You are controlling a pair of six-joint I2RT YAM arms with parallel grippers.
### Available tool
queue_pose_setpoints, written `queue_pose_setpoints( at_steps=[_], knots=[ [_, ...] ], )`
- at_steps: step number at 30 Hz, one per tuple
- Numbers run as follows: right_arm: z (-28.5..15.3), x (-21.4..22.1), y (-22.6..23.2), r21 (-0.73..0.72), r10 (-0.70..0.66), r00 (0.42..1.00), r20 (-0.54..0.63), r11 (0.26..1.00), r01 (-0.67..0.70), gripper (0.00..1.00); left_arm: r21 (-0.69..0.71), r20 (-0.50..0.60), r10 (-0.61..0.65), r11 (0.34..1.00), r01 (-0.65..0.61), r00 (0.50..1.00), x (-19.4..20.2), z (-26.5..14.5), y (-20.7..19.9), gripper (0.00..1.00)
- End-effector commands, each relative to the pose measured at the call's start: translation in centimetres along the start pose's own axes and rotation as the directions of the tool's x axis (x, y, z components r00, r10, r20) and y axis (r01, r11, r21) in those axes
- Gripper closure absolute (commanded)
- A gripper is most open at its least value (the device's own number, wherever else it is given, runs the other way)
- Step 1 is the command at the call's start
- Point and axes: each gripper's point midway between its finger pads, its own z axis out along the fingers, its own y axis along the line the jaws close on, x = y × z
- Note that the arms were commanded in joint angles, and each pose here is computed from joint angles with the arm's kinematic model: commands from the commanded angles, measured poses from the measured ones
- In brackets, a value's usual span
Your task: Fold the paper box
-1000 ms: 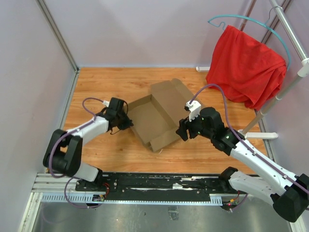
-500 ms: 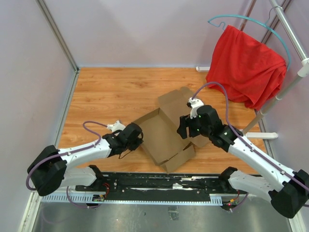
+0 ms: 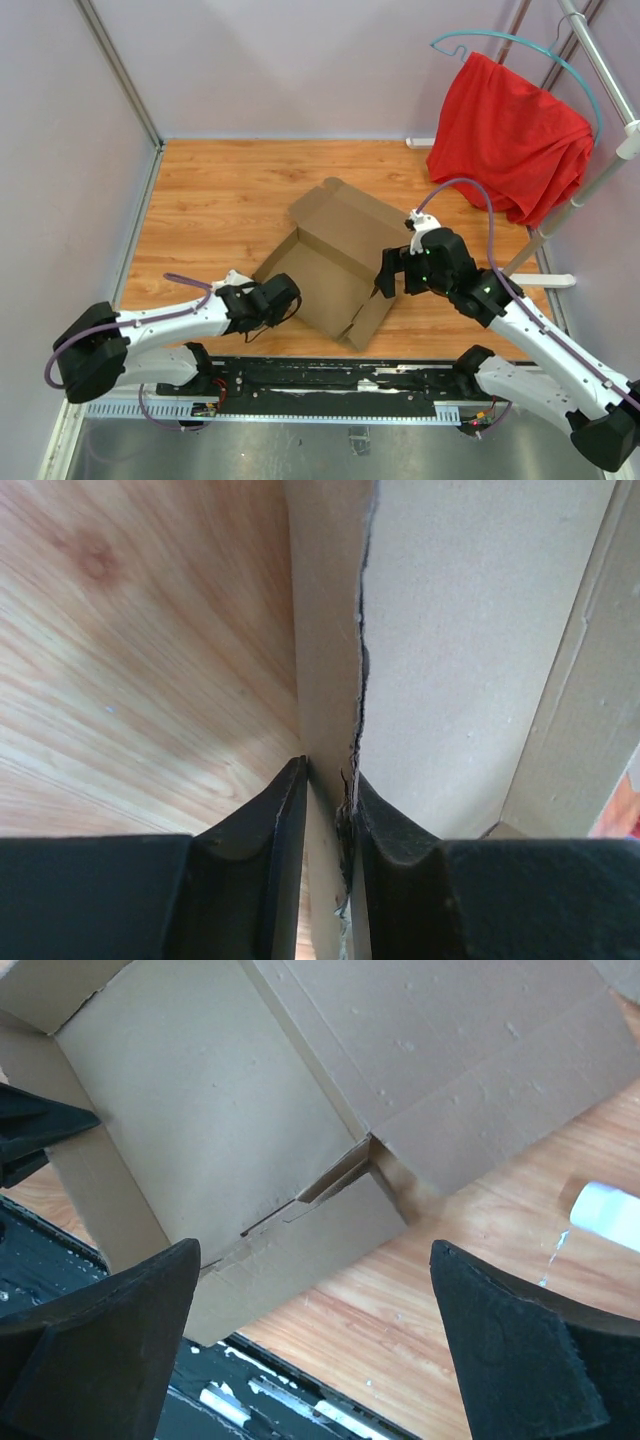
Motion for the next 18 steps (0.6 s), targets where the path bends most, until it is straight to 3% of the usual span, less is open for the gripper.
queue_pose_setpoints(
  at_steps=[1, 7, 18],
  knots=[
    [-0.9, 2.1, -0.3, 0.021, 0.088, 0.995, -0.042, 0.996, -0.087, 0.02, -0.082, 0.005, 0.056, 0.995, -0.056, 0.998, 1.0, -0.9, -1.7, 0.73],
    [-1.2, 4.6, -1.0, 0.051, 0.209, 0.976, -0.058, 0.977, -0.206, 0.02, -0.184, -0.015, 0.151, 0.971, -0.152, 0.988, 2.7, -1.1, -1.0, 0.72],
    [-0.4, 7.4, -2.0, 0.078, 0.317, 0.947, -0.050, 0.947, -0.312, 0.02, -0.120, -0.023, 0.119, 0.985, -0.121, 0.993, 2.4, -2.2, 0.0, 0.68]
  ],
)
